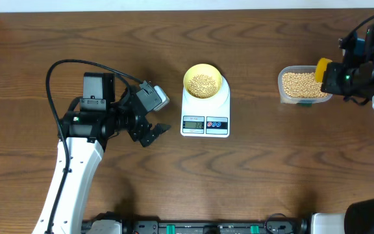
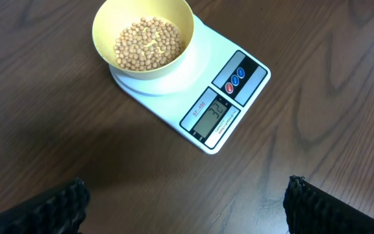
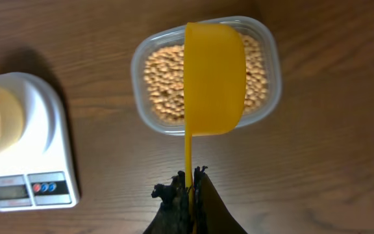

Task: Scoop item into bowl and weigh 50g on scale
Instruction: 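Move the empty scoop with the right gripper back over the soybean tub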

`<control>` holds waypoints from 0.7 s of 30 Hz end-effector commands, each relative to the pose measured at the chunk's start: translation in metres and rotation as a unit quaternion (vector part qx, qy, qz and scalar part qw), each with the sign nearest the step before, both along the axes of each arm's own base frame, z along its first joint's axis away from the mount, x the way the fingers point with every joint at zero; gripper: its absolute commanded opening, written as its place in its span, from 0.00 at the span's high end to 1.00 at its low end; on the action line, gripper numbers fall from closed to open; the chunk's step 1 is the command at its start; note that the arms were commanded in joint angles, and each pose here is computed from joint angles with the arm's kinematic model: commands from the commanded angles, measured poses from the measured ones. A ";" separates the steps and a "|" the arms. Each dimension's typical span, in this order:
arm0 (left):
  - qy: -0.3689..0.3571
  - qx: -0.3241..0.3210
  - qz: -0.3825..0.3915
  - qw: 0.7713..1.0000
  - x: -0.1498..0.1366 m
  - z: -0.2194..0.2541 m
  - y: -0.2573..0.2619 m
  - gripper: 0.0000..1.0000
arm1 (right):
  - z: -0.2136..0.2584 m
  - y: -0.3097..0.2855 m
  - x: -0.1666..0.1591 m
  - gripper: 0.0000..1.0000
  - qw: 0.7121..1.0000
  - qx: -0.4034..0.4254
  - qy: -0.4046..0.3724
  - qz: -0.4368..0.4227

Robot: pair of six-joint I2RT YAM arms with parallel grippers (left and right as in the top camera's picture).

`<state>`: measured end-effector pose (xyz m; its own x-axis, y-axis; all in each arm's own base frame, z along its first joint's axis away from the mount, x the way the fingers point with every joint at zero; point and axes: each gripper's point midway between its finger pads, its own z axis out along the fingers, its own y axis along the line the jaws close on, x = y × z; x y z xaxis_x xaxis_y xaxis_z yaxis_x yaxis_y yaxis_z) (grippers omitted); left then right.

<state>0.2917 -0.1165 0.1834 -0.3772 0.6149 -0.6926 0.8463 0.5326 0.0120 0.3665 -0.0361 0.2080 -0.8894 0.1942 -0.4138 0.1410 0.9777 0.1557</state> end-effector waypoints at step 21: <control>-0.002 0.006 -0.002 1.000 0.002 -0.002 0.002 0.02 | -0.004 -0.035 0.064 0.99 0.996 -0.082 0.010 0.042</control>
<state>0.2917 -0.1165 0.1834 -0.3772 0.6149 -0.6926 0.8463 0.5326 0.0120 0.4298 -0.0754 0.2012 -0.9042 0.0908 -0.4173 0.1086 0.9939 -0.0191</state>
